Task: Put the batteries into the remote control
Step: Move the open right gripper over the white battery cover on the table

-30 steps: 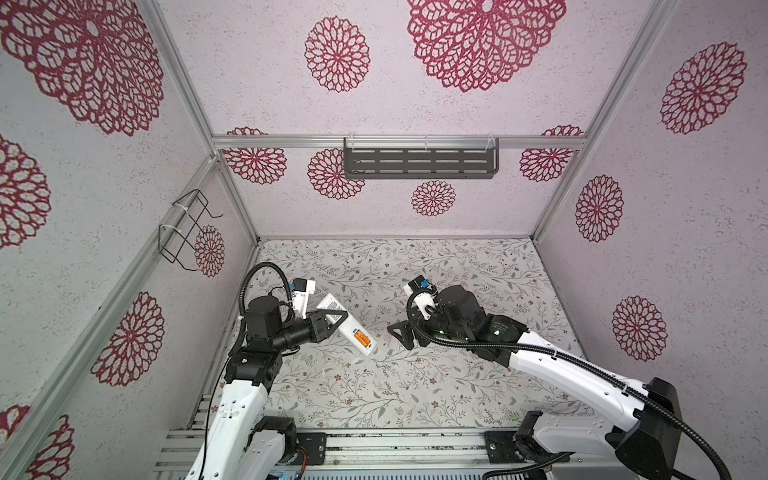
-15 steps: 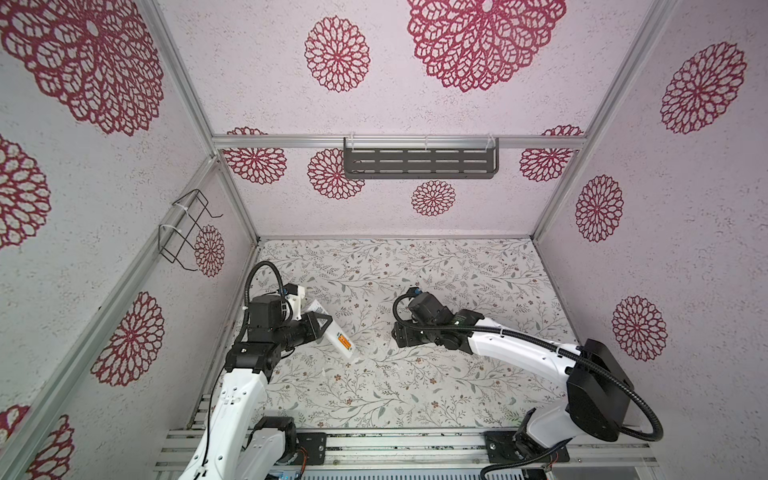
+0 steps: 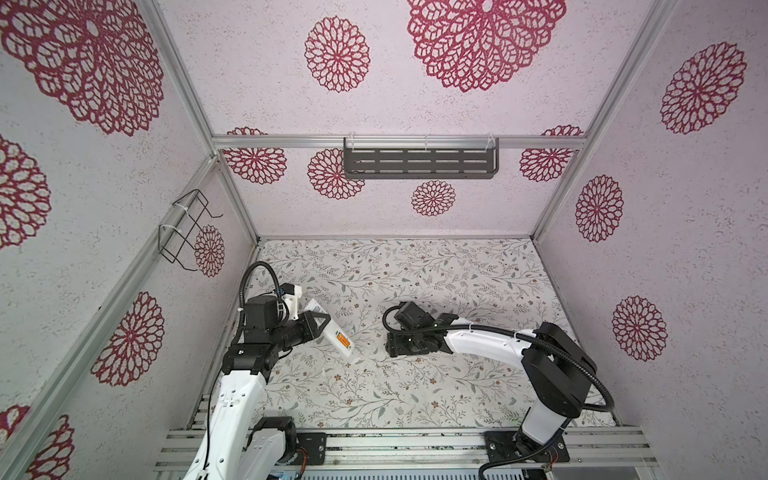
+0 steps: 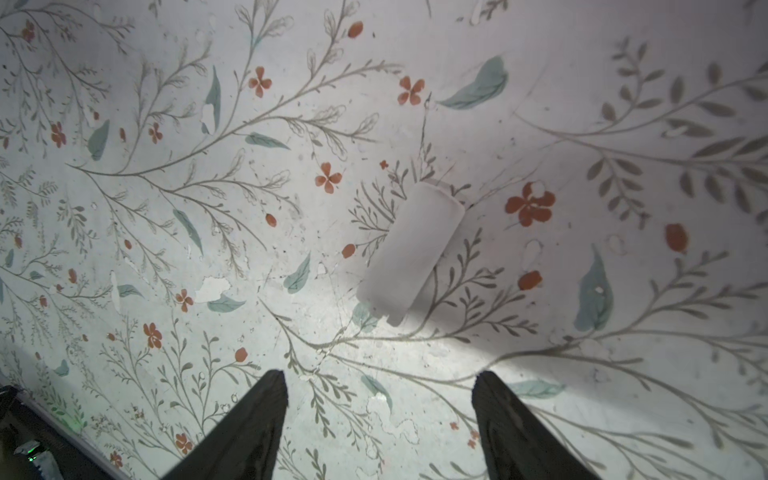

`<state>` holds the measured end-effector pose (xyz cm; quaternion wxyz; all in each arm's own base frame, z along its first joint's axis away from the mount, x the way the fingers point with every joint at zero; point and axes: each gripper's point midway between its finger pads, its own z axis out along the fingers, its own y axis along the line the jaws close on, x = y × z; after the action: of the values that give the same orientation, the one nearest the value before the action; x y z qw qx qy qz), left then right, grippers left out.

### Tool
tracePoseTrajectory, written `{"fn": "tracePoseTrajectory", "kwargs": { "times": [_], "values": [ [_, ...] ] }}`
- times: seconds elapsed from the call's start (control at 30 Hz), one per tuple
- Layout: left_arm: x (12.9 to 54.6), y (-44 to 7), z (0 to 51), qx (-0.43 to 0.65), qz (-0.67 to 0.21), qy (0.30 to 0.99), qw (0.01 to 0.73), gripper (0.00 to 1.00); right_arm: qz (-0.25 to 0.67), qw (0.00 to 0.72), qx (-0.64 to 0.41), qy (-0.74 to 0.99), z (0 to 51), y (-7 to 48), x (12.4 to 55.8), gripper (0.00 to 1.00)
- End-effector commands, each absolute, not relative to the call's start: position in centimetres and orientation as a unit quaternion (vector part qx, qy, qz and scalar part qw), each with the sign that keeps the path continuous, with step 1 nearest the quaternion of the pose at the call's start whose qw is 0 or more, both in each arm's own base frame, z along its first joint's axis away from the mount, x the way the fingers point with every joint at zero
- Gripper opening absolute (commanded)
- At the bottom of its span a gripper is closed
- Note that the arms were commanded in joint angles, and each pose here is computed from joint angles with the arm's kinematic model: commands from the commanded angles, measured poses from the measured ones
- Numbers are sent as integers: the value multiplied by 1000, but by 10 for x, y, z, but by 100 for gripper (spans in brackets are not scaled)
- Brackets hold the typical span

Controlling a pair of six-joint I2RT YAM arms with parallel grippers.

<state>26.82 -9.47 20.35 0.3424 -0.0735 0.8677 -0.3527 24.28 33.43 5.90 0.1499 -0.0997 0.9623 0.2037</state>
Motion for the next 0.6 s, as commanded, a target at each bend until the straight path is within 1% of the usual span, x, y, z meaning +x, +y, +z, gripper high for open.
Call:
{"fn": "tracePoseTrajectory", "kwargs": {
  "times": [0.0, 0.27, 0.43, 0.57],
  "values": [
    [272, -96, 222, -52, -360, 853, 374, 0, 244, 147, -102, 953, 66, 355, 246, 74],
    [272, -94, 223, -53, -358, 853, 376, 0, 285, 145, -130, 939, 59, 386, 255, 73],
    [272, -93, 223, -55, -357, 852, 378, 0, 315, 168, -171, 918, 74, 419, 275, 72],
    [273, -93, 222, -56, -356, 853, 378, 0, 331, 174, -189, 908, 87, 421, 279, 72]
  ]
}}
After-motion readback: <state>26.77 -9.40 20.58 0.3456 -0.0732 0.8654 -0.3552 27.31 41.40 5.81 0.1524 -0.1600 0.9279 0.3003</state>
